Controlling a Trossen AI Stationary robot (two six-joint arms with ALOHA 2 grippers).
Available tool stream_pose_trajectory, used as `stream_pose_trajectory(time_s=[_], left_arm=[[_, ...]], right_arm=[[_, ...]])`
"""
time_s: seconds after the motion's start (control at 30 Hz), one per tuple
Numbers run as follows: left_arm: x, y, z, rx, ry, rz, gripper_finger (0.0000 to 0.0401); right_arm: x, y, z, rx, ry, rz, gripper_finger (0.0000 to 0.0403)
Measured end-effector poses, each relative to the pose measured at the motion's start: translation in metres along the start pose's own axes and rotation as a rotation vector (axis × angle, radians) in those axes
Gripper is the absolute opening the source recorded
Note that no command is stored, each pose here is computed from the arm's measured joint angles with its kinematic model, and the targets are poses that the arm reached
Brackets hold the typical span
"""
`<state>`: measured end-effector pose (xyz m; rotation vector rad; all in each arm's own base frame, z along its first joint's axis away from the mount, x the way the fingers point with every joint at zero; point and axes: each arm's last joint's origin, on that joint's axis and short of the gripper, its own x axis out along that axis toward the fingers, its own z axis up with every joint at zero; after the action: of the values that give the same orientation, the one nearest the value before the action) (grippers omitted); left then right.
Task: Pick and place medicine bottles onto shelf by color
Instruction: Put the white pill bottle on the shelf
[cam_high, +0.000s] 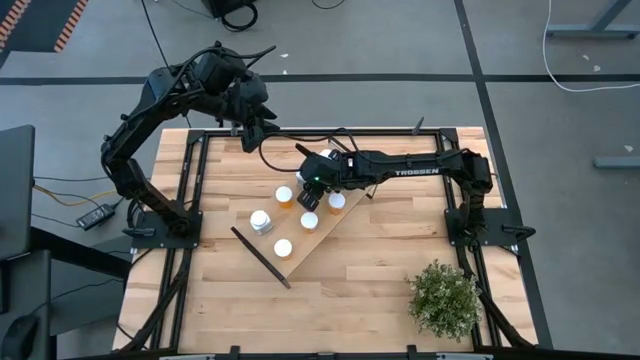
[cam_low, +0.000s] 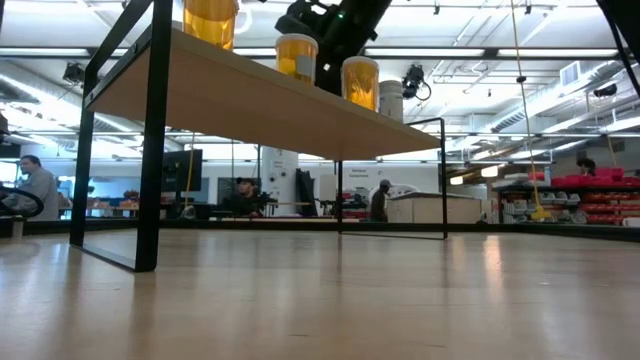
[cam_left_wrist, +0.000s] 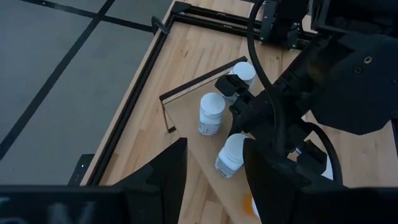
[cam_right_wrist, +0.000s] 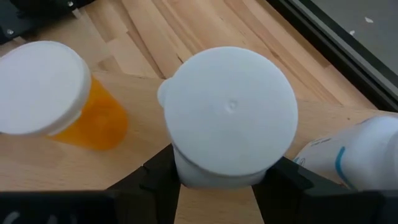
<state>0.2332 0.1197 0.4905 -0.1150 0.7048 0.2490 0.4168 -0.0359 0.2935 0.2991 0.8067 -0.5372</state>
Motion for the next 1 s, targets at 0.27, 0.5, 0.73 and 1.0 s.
stream_pose_trajectory(time_s=[0.27,0.5,0.73,1.0], left_arm=[[0.0002,0.0,0.0,-0.001,0.001,0.0,0.0162],[0.0002,0.0,0.0,-0.001,0.001,0.0,0.0162],[0.0002,0.0001,0.0,-0.001,0.001,0.0,0.0162],[0.0001,0.0001,-0.0001,-0.001,0.001,0.0,0.0162]], right_arm=[[0.0,0.0,0.0,0.002,0.0,0.0,0.0203],[0.0,0.0,0.0,0.014,0.0,0.0,0.0214],[-0.001,-0.0001,0.0004,0.032,0.003,-0.002,0.0218],[-0.001,-0.0002,-0.001,0.05,0.024,0.01,0.0219]])
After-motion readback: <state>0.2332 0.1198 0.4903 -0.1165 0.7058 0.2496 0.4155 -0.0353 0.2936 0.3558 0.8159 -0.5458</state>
